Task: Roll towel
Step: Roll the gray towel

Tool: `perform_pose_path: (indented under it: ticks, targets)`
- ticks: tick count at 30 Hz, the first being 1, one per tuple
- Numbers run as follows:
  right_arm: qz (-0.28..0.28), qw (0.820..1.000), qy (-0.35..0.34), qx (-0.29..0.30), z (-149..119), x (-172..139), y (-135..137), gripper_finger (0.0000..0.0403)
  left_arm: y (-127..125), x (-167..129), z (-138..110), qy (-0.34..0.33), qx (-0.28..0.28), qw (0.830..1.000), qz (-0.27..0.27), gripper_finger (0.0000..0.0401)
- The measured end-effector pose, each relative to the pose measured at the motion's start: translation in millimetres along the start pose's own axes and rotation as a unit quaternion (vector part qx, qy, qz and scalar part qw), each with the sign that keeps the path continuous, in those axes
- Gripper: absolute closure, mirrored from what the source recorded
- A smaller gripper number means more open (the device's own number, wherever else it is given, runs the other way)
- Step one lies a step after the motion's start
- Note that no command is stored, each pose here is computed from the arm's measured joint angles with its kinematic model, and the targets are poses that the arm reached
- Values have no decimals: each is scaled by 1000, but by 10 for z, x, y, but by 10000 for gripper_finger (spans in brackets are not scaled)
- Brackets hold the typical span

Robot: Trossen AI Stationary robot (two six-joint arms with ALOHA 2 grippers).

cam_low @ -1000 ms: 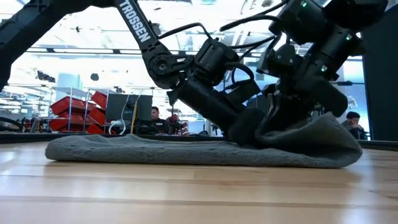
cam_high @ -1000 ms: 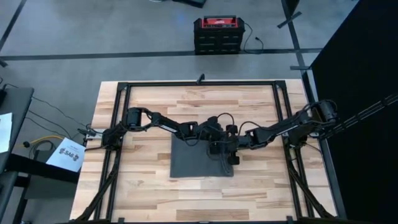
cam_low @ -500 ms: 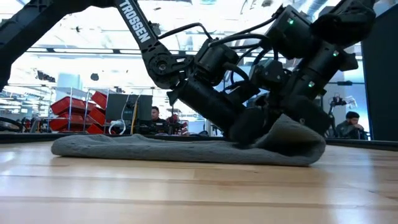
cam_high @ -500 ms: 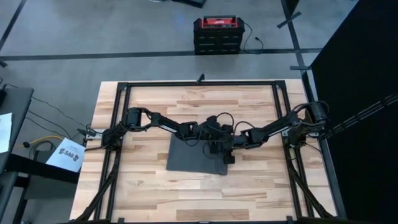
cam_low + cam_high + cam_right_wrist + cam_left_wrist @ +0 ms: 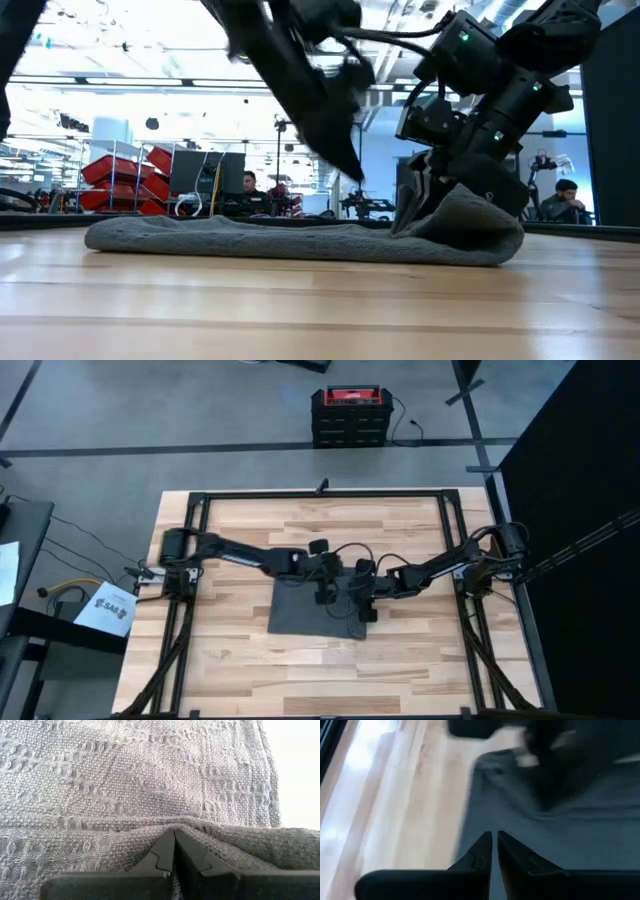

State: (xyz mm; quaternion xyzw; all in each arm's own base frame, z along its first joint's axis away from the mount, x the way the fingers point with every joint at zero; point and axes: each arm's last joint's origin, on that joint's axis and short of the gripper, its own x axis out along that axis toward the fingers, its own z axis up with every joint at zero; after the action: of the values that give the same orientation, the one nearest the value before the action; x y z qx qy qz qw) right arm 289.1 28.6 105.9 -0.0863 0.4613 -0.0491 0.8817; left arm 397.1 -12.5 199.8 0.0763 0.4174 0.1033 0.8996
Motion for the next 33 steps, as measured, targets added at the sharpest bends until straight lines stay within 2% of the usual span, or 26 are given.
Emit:
perform_pose_path:
  ticks: [2, 5, 7, 10, 14, 16, 20, 25, 33]
  targets:
    - [0, 1000, 0, 3, 0, 0, 0, 403, -209, -192, 49, -39, -6, 999, -18, 386]
    - [0, 1000, -1, 3, 0, 1, 0, 403, -614, -290, 128, -120, 16, 991, -51, 386]
    - [0, 1000, -2, 4, -1, 2, 1, 403, -863, -228, 138, -160, 29, 984, -66, 386]
    - [0, 1000, -4, 2, 2, 3, 1, 403, -1049, -33, 24, -153, 37, 985, -69, 386]
    - [0, 1000, -4, 1, 1, 4, 1, 403, -1125, 235, -56, -157, 32, 983, -84, 386]
    - [0, 1000, -4, 1, 2, 5, 0, 403, -1134, 337, -24, -169, 29, 980, -97, 386]
    - [-4, 1000, -5, 1, -3, 4, -5, 403, -1084, 510, 62, -144, 14, 983, -113, 386]
    - [-12, 1000, 11, 1, -44, 2, -29, 403, -1081, 607, 123, -114, 23, 988, -104, 386]
    - [-9, 1000, 15, 4, -39, 5, -50, 403, -1064, 635, 64, -95, 45, 990, -93, 386]
